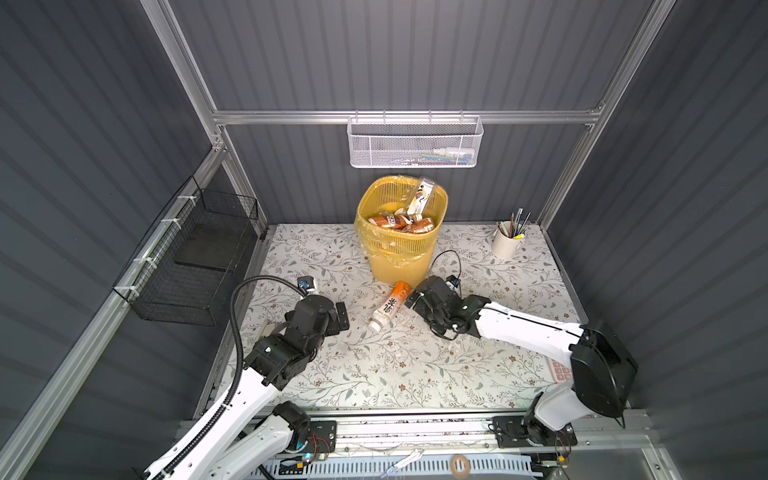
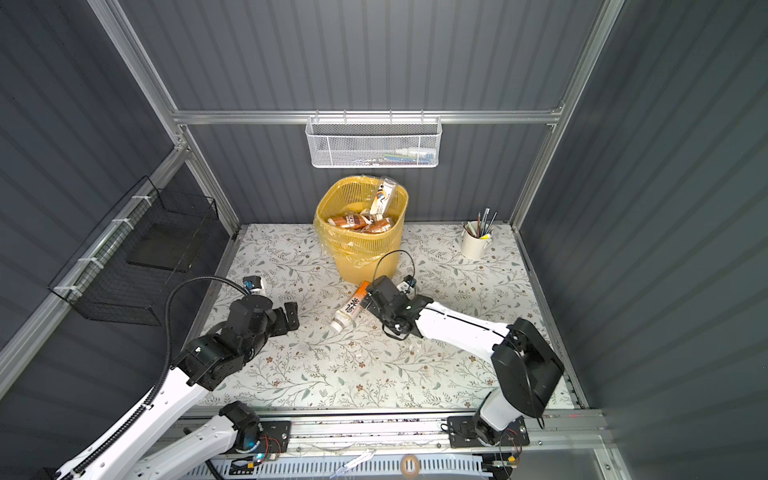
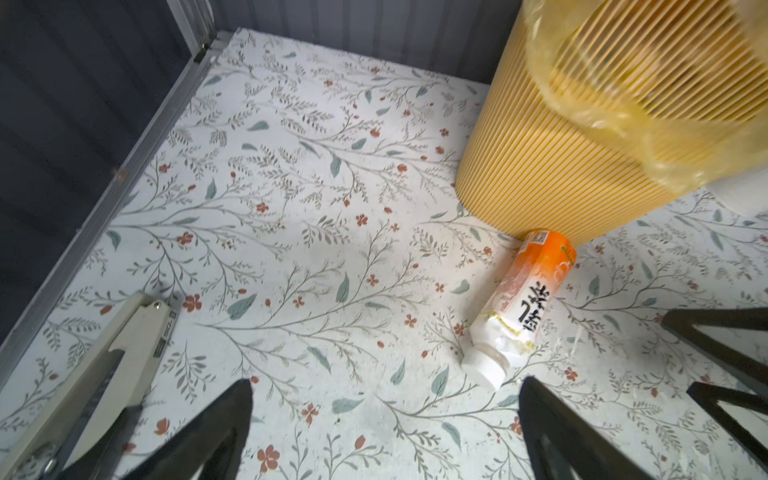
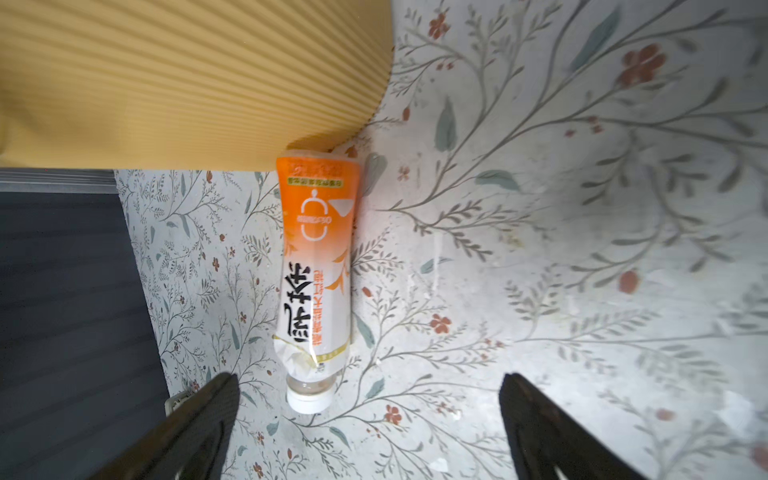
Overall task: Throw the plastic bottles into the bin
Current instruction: 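Grasp the orange-label bottle with the right gripper while the left gripper withdraws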
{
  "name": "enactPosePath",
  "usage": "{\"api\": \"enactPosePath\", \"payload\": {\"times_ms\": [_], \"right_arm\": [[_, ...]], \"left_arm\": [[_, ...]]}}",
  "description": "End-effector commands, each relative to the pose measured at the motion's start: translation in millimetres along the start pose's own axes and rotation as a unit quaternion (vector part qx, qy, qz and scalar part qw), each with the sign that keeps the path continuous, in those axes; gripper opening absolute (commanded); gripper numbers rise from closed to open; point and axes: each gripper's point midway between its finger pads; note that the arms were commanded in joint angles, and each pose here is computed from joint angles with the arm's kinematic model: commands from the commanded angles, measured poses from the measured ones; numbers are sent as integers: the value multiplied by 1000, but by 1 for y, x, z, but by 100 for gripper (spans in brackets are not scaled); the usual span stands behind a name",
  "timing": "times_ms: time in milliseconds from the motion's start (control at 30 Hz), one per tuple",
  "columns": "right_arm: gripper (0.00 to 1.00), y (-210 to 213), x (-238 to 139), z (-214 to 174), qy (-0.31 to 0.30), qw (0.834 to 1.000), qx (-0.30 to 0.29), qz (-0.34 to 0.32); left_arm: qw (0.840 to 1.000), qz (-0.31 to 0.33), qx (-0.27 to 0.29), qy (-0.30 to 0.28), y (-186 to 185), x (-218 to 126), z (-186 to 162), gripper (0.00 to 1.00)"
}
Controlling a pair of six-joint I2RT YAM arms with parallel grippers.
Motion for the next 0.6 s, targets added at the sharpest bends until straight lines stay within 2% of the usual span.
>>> {"api": "enactPosePath", "payload": {"times_ms": [0, 300, 567], "right_arm": [[99, 0, 12, -7, -19, 999, 11, -32], [99, 13, 51, -27, -26, 995, -32, -87], [94, -3, 85, -30, -31, 986, -70, -148]], "left_arm": [[999, 18, -26, 39, 8, 3, -27, 100], [997, 1, -34, 66, 1, 14, -52, 100], [996, -1, -20, 85, -3, 18, -59, 100]]}}
Point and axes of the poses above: each gripper's point midway between its finger pads, its own x axis out along the fingers, its own y axis along the line the jaws close on, z = x × y, and after that the axes turned 15 degrees about x, right-handed
